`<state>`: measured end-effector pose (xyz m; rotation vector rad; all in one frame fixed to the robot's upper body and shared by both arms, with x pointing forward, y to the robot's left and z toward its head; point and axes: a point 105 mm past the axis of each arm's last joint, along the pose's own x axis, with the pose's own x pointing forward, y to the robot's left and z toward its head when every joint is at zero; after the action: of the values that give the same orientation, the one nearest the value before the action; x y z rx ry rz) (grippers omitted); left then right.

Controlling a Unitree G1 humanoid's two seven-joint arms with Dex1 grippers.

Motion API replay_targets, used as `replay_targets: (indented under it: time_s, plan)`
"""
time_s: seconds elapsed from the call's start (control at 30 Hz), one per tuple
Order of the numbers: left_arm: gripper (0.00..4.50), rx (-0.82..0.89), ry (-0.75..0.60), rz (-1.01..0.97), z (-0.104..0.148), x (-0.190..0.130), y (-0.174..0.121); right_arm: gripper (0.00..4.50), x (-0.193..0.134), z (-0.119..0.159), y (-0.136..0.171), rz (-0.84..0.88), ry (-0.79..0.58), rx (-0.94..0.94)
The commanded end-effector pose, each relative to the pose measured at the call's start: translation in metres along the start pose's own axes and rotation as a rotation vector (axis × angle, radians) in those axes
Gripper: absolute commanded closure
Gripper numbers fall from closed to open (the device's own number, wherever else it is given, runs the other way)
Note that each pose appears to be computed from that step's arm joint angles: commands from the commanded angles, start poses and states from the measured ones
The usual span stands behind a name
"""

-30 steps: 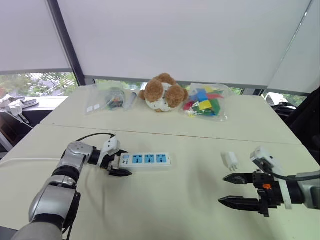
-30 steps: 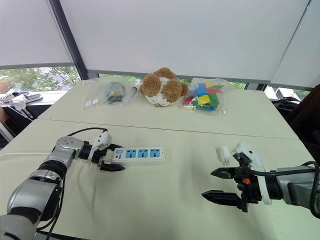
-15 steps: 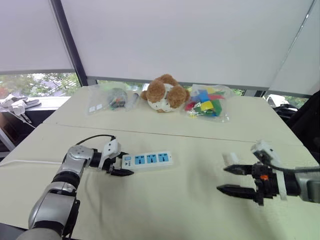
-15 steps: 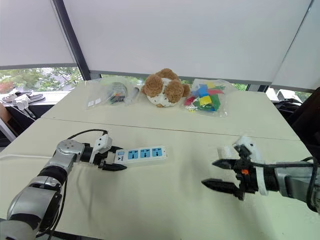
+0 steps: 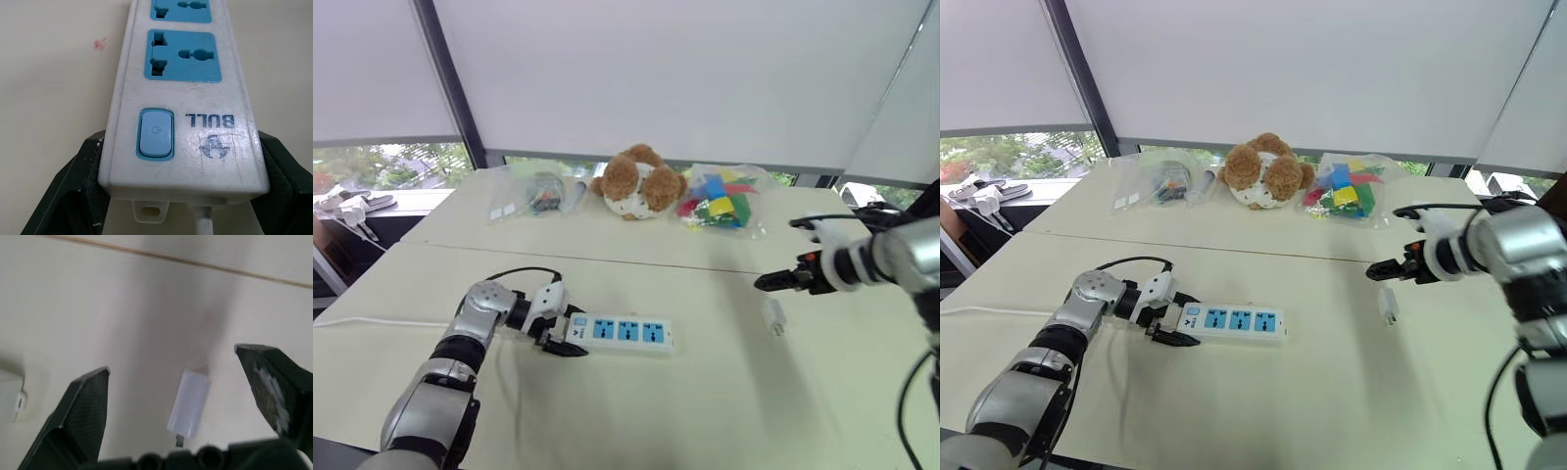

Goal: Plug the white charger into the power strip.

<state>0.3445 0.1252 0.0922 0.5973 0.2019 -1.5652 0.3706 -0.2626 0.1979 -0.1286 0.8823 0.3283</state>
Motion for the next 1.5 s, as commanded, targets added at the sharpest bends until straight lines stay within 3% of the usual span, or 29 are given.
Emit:
replay_targets:
  time_s: [0.03, 0.2, 0.47, 0.7, 0.97, 1.1, 1.27, 1.5]
  plan:
    - [1.42, -0.004, -0.006, -0.098, -0.003, 0.023, -0.018, 0.0, 0.0, 0.004, -0.01, -0.029, 0.085, -0.018]
    - [1.42, -0.014, -0.038, -0.072, -0.003, 0.03, -0.027, 0.0, 0.005, -0.01, -0.018, -0.015, 0.242, -0.035]
    - [1.42, -0.042, -0.043, -0.033, -0.009, 0.033, -0.037, 0.0, 0.004, -0.021, -0.017, 0.028, 0.333, 0.022]
    - [1.42, -0.03, -0.072, 0.004, -0.004, 0.043, -0.035, 0.0, 0.012, -0.021, -0.009, 0.035, 0.312, 0.142]
    - [1.42, -0.012, -0.089, 0.039, -0.003, 0.048, -0.04, 0.0, 0.025, -0.024, -0.009, -0.013, 0.315, 0.147]
    - [1.42, -0.008, -0.087, 0.054, -0.003, 0.049, -0.04, 1.27, 0.032, -0.024, -0.009, -0.035, 0.293, 0.153]
    - [1.42, -0.001, -0.085, 0.107, -0.005, 0.046, -0.038, 3.82, 0.04, -0.033, -0.01, -0.05, 0.32, 0.153]
    - [1.42, -0.005, -0.084, 0.137, -0.007, 0.044, -0.035, 3.83, 0.042, -0.04, -0.013, -0.044, 0.35, 0.124]
